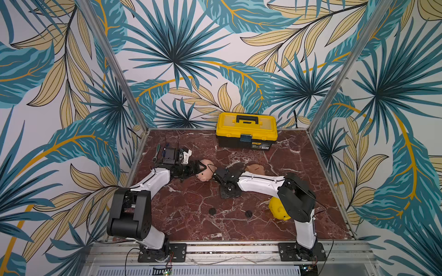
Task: Close piggy banks
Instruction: Move the knob to the center of the board, then adjust the piggy bank at the center of the board.
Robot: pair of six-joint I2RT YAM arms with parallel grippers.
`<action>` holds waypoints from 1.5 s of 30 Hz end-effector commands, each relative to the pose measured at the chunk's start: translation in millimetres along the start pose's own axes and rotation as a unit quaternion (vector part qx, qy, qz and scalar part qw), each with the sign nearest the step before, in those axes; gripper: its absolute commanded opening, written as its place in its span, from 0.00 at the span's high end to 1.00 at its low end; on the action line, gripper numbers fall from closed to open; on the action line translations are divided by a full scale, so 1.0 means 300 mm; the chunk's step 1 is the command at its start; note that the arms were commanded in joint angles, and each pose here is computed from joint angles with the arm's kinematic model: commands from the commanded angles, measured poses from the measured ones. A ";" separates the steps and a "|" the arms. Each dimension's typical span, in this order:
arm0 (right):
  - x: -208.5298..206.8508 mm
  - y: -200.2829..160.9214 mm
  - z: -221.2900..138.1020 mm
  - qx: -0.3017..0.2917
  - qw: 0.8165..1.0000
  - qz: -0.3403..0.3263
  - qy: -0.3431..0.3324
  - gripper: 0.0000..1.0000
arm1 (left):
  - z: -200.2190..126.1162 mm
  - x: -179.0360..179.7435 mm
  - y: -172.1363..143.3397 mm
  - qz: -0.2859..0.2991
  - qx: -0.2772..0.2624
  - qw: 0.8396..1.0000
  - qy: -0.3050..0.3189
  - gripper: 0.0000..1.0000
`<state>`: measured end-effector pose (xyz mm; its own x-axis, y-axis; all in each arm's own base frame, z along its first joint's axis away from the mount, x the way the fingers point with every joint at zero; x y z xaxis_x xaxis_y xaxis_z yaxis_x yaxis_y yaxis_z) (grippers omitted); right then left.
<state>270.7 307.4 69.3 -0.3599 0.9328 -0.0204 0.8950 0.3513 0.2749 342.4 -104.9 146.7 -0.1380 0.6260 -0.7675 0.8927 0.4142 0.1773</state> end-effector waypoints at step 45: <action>-0.020 -0.063 0.022 0.049 0.999 0.024 0.003 0.82 | -0.049 0.115 0.015 -0.032 -0.023 0.995 0.087 0.00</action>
<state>270.1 305.4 69.3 -0.3306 0.9436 0.0143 0.9116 0.3154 0.2637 334.6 -84.3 123.8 -0.2459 0.6448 -0.7237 0.8765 0.4667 0.1181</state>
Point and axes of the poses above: each gripper's point midway between its finger pads, its own z axis out along the fingers, its own x axis along the line the jaws close on, y = z × x, the point moved 5 cm from there along -z, back along the fingers, and after that the axes turned 12 degrees about -z, right-handed, at the moved point
